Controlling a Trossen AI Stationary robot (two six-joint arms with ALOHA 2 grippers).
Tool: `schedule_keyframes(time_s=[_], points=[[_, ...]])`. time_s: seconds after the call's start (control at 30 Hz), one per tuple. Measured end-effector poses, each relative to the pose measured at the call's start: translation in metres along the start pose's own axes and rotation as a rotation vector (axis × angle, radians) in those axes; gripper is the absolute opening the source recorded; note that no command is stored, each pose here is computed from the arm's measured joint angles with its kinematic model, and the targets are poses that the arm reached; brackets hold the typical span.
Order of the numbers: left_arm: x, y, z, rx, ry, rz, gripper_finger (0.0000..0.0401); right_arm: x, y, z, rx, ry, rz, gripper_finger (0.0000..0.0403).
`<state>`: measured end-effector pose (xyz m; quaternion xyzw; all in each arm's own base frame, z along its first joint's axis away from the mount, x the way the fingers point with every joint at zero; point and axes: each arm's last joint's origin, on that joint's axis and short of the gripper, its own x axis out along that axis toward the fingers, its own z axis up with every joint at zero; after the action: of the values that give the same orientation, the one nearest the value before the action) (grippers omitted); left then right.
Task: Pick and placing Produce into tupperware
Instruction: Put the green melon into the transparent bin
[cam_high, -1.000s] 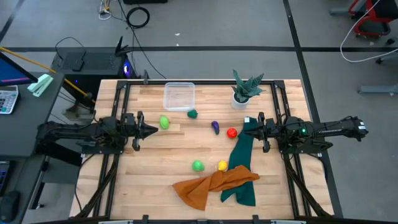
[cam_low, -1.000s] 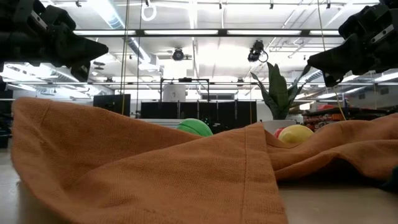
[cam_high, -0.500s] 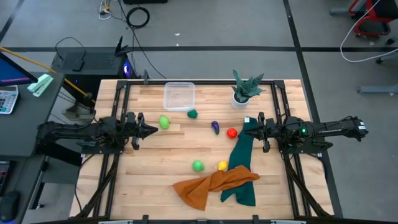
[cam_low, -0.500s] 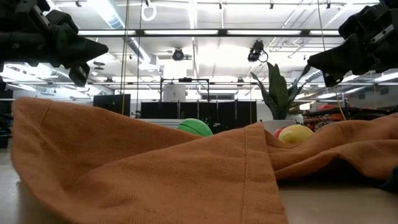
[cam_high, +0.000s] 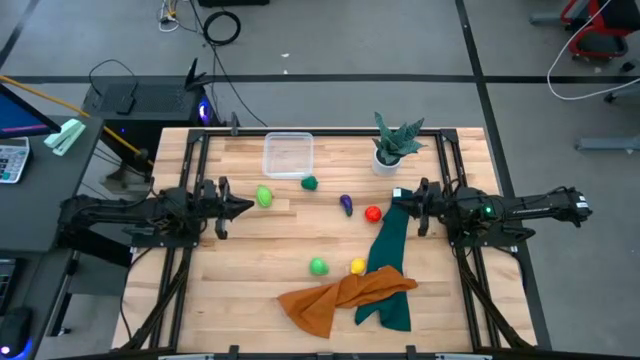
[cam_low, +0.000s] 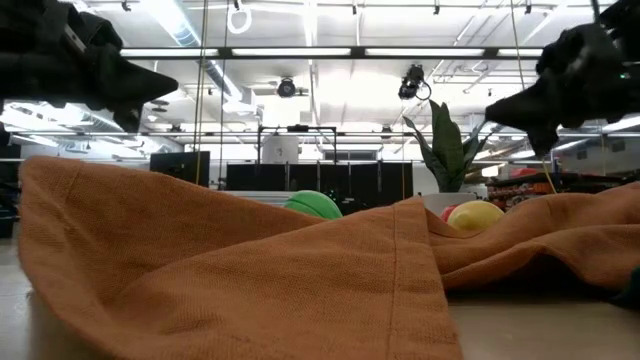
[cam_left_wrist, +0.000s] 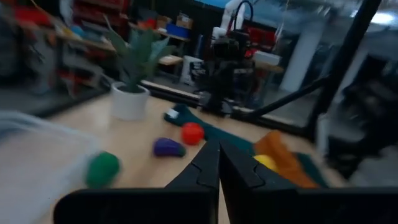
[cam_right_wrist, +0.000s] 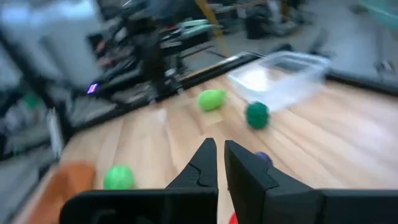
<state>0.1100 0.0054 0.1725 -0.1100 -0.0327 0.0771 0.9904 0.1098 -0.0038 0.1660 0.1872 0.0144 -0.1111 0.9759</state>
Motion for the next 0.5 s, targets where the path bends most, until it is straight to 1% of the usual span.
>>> schedule_keyframes(time_s=[0.07,0.13,0.2,0.27,0.33,0.37,0.5], points=[[-0.0001,0.0012,0.0004,0.067,-0.009,0.043,0.0009,0.0,-0.0016,0.0,0.108,-0.017,-0.05,0.0001],[-0.0001,0.0024,0.0008,0.11,-0.017,0.084,0.0009,-0.0002,-0.0028,0.0006,0.191,-0.04,-0.089,0.0001],[-0.0003,0.0037,0.0008,0.151,-0.018,0.13,0.0013,-0.0003,-0.0036,0.001,0.239,-0.059,-0.116,0.0001],[-0.0006,0.0056,0.0008,0.17,-0.022,0.196,0.0016,-0.0003,-0.004,0.0011,0.245,-0.065,-0.126,0.0001],[-0.0009,0.0071,0.0014,0.165,-0.032,0.251,0.0019,-0.0003,-0.004,0.001,0.25,-0.065,-0.127,0.0001],[-0.0011,0.0078,0.0015,0.145,-0.037,0.274,0.0019,-0.0003,-0.004,0.001,0.264,-0.066,-0.126,0.0001],[-0.0015,0.0091,0.0015,0.009,-0.063,0.316,0.0015,-0.0004,-0.0046,0.0012,0.38,-0.085,-0.141,0.0001]])
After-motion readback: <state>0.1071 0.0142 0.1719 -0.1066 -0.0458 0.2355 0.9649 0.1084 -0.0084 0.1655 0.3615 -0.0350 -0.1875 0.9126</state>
